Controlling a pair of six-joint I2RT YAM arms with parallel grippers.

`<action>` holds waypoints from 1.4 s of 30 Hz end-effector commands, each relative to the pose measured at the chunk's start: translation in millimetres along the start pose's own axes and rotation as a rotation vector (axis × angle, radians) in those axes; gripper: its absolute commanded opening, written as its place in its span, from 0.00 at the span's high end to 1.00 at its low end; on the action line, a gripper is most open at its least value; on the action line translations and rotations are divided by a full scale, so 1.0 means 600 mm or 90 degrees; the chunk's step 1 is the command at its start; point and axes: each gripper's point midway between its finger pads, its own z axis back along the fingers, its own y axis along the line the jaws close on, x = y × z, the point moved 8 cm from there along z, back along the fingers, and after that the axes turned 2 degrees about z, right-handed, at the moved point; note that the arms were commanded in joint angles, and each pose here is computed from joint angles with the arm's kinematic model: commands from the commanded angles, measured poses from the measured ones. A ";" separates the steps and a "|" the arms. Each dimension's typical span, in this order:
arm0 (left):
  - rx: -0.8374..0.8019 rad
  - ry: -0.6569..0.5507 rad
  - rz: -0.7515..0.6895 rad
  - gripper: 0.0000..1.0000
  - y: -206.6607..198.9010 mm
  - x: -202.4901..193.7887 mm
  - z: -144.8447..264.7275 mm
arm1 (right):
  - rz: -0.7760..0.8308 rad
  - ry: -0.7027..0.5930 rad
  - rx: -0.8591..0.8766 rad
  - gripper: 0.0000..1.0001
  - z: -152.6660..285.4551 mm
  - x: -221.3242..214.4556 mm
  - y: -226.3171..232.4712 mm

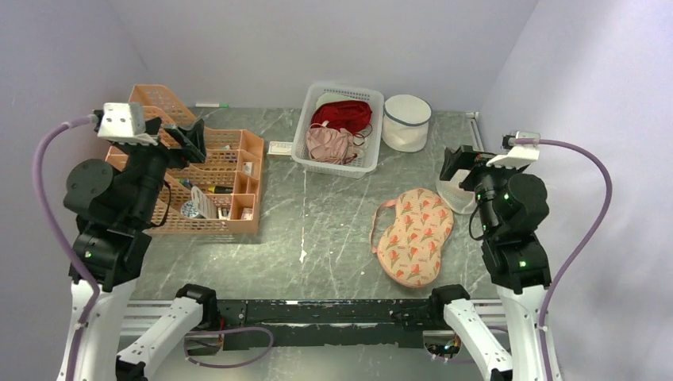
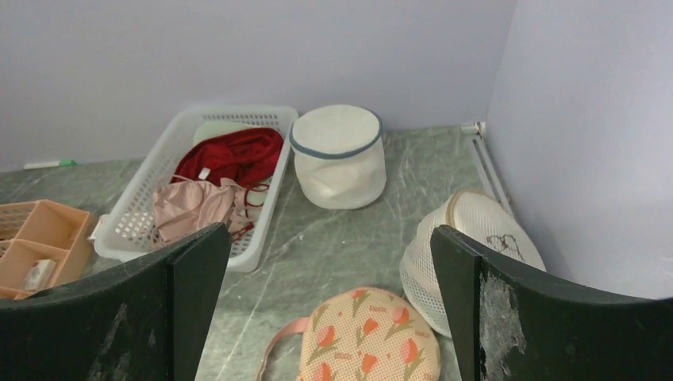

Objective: Unzip the laundry bag and remove the bra

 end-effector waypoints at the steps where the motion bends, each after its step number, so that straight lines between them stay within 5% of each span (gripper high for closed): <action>1: -0.033 -0.005 0.007 0.06 -0.010 -0.023 -0.033 | -0.031 0.017 -0.030 0.00 -0.024 -0.021 -0.003; 17: -0.162 0.068 0.013 0.06 -0.047 -0.189 -0.110 | -0.103 0.079 -0.005 0.00 -0.114 -0.128 0.009; 28: -0.261 0.056 0.030 0.06 -0.078 -0.211 -0.120 | -0.206 0.114 0.021 0.00 -0.239 -0.183 0.034; 42: -0.314 0.040 0.040 0.06 -0.095 -0.213 -0.125 | -0.390 0.173 -0.086 0.00 -0.467 -0.268 0.020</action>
